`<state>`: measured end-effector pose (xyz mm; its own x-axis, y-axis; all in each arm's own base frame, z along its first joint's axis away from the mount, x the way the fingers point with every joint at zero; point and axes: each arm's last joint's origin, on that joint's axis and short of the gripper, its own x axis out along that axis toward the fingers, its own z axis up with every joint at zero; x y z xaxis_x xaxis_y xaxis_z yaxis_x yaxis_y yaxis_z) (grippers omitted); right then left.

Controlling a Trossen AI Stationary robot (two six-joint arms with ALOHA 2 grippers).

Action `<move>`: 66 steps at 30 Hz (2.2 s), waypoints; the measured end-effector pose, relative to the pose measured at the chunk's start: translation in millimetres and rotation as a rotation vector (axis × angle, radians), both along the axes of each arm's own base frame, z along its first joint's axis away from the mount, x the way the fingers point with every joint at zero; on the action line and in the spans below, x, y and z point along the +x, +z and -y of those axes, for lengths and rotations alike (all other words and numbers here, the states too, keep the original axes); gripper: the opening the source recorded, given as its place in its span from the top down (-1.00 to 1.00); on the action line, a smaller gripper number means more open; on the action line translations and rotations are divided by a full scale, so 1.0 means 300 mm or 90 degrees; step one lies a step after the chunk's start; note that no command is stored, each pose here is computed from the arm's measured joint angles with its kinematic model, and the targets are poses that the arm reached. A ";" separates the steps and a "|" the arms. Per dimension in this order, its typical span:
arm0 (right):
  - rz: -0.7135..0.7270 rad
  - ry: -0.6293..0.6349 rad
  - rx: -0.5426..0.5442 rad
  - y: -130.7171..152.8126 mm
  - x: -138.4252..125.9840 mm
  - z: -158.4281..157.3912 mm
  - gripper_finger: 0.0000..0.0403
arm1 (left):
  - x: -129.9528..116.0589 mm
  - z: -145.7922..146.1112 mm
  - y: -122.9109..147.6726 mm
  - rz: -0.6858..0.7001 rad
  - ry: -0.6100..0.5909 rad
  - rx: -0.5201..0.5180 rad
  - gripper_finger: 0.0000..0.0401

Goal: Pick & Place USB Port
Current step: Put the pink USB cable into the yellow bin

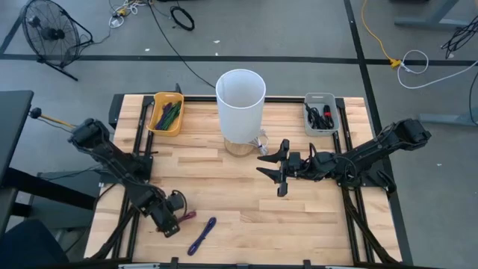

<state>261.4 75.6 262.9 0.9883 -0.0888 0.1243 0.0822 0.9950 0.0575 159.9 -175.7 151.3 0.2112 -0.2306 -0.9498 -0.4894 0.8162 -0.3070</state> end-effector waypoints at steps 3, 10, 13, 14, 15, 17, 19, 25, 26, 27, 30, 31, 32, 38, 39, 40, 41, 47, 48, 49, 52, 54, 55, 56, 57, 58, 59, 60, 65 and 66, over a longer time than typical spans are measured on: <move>-0.010 0.003 0.022 -0.006 0.001 0.000 0.18 | 0.007 0.011 -0.011 0.005 0.003 -0.007 0.30; -0.019 0.003 0.019 -0.011 0.001 0.000 0.18 | 0.017 0.023 -0.039 0.000 0.005 -0.002 0.30; -0.019 0.003 0.019 -0.011 0.001 0.000 0.18 | 0.022 0.029 -0.047 0.000 0.004 -0.007 0.30; -0.019 0.003 0.019 -0.011 0.001 0.000 0.18 | 0.023 0.030 -0.048 -0.001 0.004 -0.009 0.30; -0.019 0.003 0.019 -0.011 0.001 0.000 0.18 | 0.023 0.030 -0.048 -0.004 0.008 -0.010 0.31; -0.019 0.003 0.019 -0.011 0.001 0.000 0.18 | 0.022 0.028 -0.049 -0.011 0.026 -0.010 0.37; -0.019 0.003 0.019 -0.011 0.001 0.000 0.18 | 0.020 0.027 -0.050 -0.015 0.027 -0.007 0.52; -0.019 0.003 0.018 -0.011 0.001 0.000 0.18 | 0.027 0.034 -0.038 -0.013 0.026 -0.006 0.88; -0.019 0.003 0.018 -0.011 0.001 0.000 0.18 | 0.033 0.038 -0.030 -0.002 0.028 -0.001 0.86; -0.019 0.003 0.018 -0.011 0.001 0.000 0.18 | 0.041 0.045 -0.019 0.013 0.024 0.003 0.86; -0.019 0.003 0.018 -0.011 0.001 0.000 0.18 | 0.066 0.060 0.025 0.066 0.011 0.037 0.89; -0.019 0.003 0.018 -0.011 0.001 0.000 0.18 | 0.075 0.062 0.044 0.081 0.011 0.058 0.89; -0.019 0.003 0.018 -0.011 0.001 0.000 0.18 | 0.083 0.063 0.065 0.095 0.015 0.083 0.89; -0.019 0.003 0.018 -0.011 0.001 0.000 0.18 | 0.107 0.040 0.201 0.130 0.040 0.254 0.89; -0.019 0.003 0.018 -0.011 0.001 0.000 0.18 | 0.112 0.031 0.219 0.132 0.041 0.274 0.89; -0.019 0.003 0.018 -0.011 0.001 0.000 0.18 | 0.114 0.018 0.235 0.138 0.044 0.295 0.89; -0.019 0.003 0.018 -0.011 0.001 0.000 0.18 | 0.115 0.001 0.250 0.148 0.051 0.311 0.89; -0.020 0.003 0.018 -0.011 0.001 0.000 0.18 | 0.126 -0.172 0.299 0.157 0.076 0.347 0.89; -0.020 0.003 0.018 -0.011 0.001 0.000 0.18 | 0.127 -0.204 0.305 0.161 0.082 0.349 0.89; -0.020 0.003 0.018 -0.011 0.001 0.000 0.18 | 0.123 -0.236 0.312 0.163 0.087 0.350 0.89; -0.020 0.003 0.018 -0.011 0.001 0.000 0.18 | 0.100 -0.336 0.339 0.171 0.123 0.356 0.89; -0.020 0.003 0.018 -0.011 0.001 0.000 0.18 | 0.077 -0.406 0.358 0.183 0.159 0.362 0.89; -0.020 0.003 0.018 -0.011 0.001 0.000 0.18 | 0.063 -0.443 0.366 0.184 0.181 0.367 0.89; -0.020 0.003 0.018 -0.011 0.001 0.000 0.18 | 0.048 -0.476 0.375 0.189 0.203 0.371 0.89; -0.020 0.003 0.018 -0.011 0.001 0.000 0.18 | 0.034 -0.508 0.380 0.192 0.225 0.374 0.89; -0.020 0.003 0.018 -0.011 0.001 0.000 0.18 | 0.017 -0.538 0.384 0.192 0.242 0.380 0.89; -0.020 0.003 0.018 -0.011 0.001 0.000 0.18 | 0.000 -0.566 0.385 0.190 0.261 0.387 0.89; -0.020 0.003 0.018 -0.011 0.001 0.000 0.18 | -0.014 -0.591 0.387 0.191 0.278 0.393 0.89; -0.020 0.003 0.018 -0.011 0.001 0.000 0.18 | -0.059 -0.692 0.389 0.163 0.345 0.424 0.89; -0.019 0.003 0.018 -0.011 0.001 0.000 0.18 | -0.063 -0.710 0.389 0.154 0.357 0.432 0.89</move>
<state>261.8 75.6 259.6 0.9918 -0.0880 0.0924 0.0803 0.9933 0.0836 141.1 37.3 268.1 0.3353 0.5578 -0.7592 -0.8534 0.5213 0.0060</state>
